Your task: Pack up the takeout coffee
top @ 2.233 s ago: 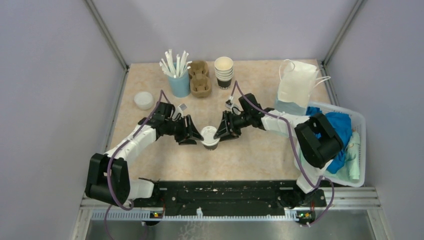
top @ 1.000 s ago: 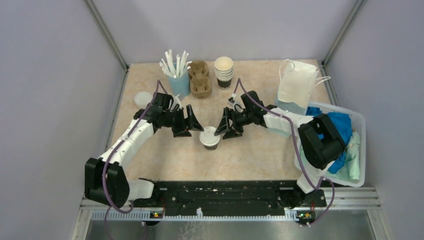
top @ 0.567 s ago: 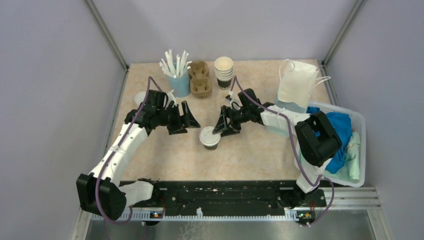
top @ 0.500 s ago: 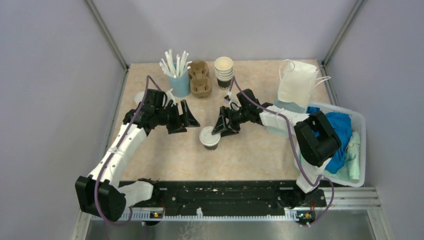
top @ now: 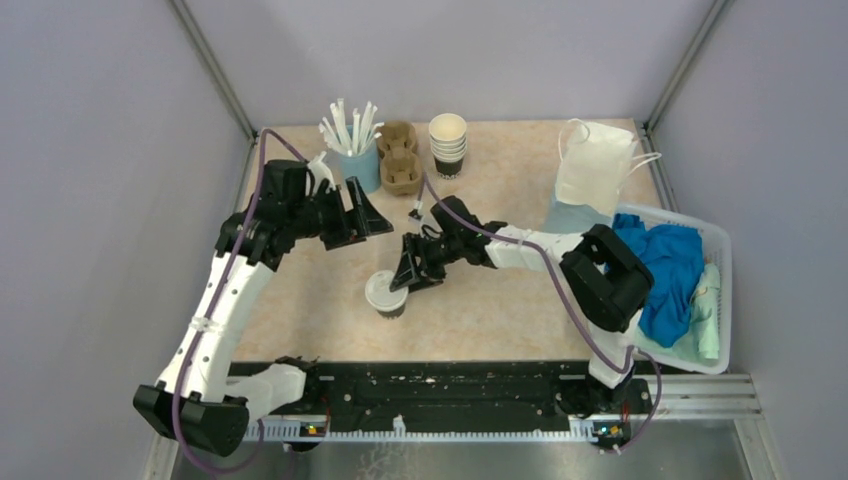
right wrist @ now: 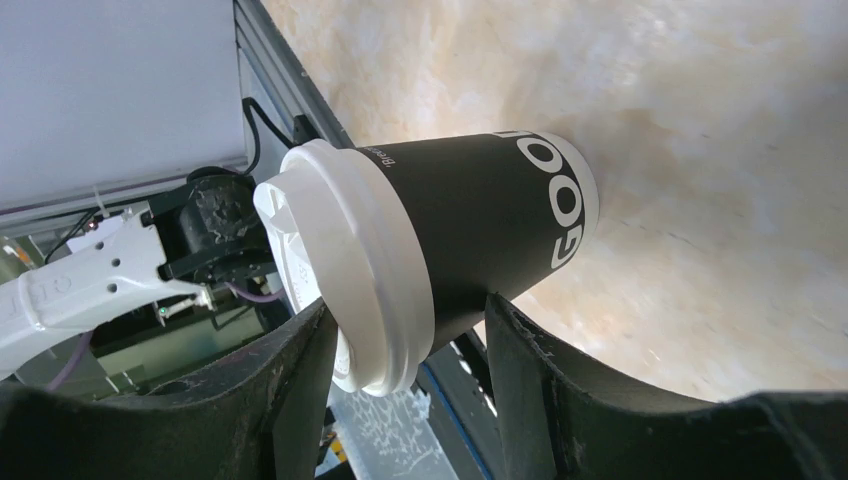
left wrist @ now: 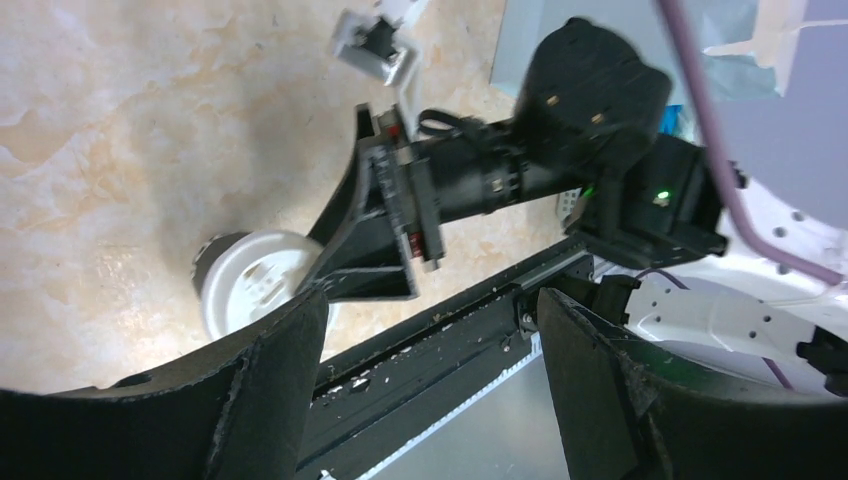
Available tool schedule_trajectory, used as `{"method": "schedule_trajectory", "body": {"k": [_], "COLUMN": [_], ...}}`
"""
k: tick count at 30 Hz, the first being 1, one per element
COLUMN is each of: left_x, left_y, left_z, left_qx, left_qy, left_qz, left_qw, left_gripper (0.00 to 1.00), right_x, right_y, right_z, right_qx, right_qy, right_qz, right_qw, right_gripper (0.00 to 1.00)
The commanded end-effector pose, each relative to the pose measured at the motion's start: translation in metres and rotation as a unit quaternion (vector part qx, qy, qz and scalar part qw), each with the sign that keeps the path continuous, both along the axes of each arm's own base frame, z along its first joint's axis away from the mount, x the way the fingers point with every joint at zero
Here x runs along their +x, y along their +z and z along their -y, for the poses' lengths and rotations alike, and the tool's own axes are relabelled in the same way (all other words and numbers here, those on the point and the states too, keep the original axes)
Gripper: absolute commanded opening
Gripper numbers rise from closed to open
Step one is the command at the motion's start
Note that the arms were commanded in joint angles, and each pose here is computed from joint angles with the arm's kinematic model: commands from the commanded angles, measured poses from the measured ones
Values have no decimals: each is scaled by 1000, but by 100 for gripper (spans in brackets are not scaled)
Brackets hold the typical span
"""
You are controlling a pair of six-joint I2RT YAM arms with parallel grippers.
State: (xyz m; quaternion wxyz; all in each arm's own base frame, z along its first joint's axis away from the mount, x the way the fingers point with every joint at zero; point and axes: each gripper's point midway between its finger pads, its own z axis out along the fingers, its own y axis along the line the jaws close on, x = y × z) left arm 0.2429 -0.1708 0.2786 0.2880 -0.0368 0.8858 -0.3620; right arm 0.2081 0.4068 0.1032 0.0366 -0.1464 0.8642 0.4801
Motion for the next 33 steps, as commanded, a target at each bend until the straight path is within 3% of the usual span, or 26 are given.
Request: {"method": "schedule_trajectory", "body": {"k": [1,13,19,25,29,33], "left_x": [-9,-19,-18,-10,8,34], "left_y": [32,80,92,88,70,44], "left_z": [-6,-27,-28,-34,-36,-23], "left_qx": [-2,19,17,21,28,9], "left_qy": [10,47,51,79,104,105], "left_qz": [38,114,134,143,130,101], "left_qw": [999,992,990,986,986,989], "left_gripper": [83,86,87,90,92,89], "right_x": [0,-50,-48,-28,-6,40], "right_y": [-4,7,41,90,103,121], "right_z": [-36,-132,-137,-86,-7,73], "right_qx": [1,43,58,25,-61,-117], "right_qy": [-25,7,1,-7,-4,-37], "right_qz": [11,3,36,113,164,209], "right_qw": [1000,999,998,993,985,970], "right_gripper": [54,56,73,87,88,88]}}
